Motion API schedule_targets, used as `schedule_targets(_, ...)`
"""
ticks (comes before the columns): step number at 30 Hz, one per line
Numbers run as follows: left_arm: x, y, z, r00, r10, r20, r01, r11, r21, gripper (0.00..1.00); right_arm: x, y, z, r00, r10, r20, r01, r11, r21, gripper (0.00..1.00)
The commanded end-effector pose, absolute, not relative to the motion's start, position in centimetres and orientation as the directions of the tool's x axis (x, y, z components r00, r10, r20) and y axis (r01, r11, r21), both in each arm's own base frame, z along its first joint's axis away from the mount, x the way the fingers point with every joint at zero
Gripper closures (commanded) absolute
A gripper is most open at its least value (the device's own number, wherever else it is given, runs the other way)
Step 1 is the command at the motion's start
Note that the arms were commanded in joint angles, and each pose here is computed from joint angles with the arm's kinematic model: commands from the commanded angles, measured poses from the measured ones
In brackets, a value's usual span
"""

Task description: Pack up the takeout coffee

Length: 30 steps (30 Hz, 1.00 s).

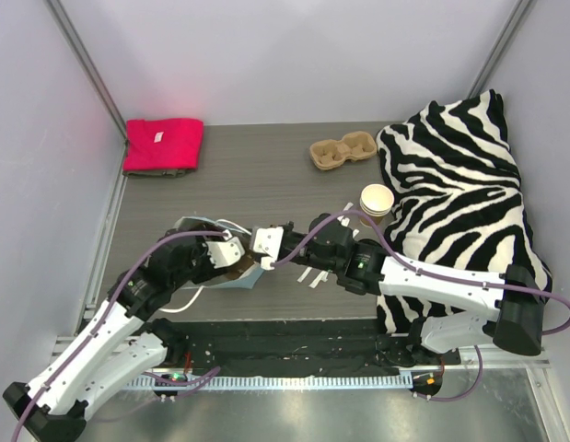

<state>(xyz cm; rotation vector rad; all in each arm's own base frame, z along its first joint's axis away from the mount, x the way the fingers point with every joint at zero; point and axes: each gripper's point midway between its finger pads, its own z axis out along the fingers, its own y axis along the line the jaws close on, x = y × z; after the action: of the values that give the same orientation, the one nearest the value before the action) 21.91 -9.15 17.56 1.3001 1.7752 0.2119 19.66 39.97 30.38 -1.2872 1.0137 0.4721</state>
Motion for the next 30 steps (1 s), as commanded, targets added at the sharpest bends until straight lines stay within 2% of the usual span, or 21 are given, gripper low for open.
schedule_targets(1,20.4,-8.4,18.6,-0.002,0.860,-0.510,0.707,0.362,0.608,0.65,20.2,39.2,33.8,0.593,-0.189,-0.783,-0.705,0.349,-0.618,0.99)
schedule_targets(7,19.6,-8.2,19.9,-0.013,0.851,-0.525,0.716,0.374,0.589,0.66,20.7,39.1,33.9,0.608,-0.214,-0.765,-0.681,0.355,-0.641,0.99)
schedule_targets(12,18.2,-9.5,20.4,-0.034,0.828,-0.560,0.794,0.363,0.488,0.69,21.1,39.2,34.1,0.626,-0.221,-0.748,-0.661,0.358,-0.659,0.99)
schedule_targets(18,19.4,-10.4,20.8,0.013,0.825,-0.565,0.777,0.347,0.525,0.71,21.2,39.5,34.2,0.612,-0.221,-0.760,-0.674,0.357,-0.647,0.99)
schedule_targets(22,19.2,-10.1,19.6,0.057,0.838,-0.542,0.773,0.306,0.555,0.71,22.1,39.1,33.8,0.521,-0.248,-0.816,-0.717,0.392,-0.577,0.99)
schedule_targets(25,18.8,-9.7,18.1,0.077,0.852,-0.518,0.777,0.274,0.566,0.71,22.9,39.2,33.4,0.393,-0.247,-0.886,-0.786,0.409,-0.463,0.99)
schedule_targets(26,18.8,-9.6,18.0,0.088,0.850,-0.519,0.771,0.272,0.576,0.71,23.2,39.3,33.1,0.331,-0.258,-0.908,-0.812,0.412,-0.413,0.97)
schedule_targets(27,18.7,-9.6,17.8,0.095,0.853,-0.513,0.770,0.264,0.580,0.71,22.4,39.9,33.2,0.326,-0.239,-0.915,-0.847,0.355,-0.395,0.96)
schedule_targets(30,18.5,-9.3,17.0,0.098,0.859,-0.502,0.772,0.252,0.583,0.71,21.8,40.2,32.5,0.270,-0.257,-0.928,-0.895,0.288,-0.340,0.82)
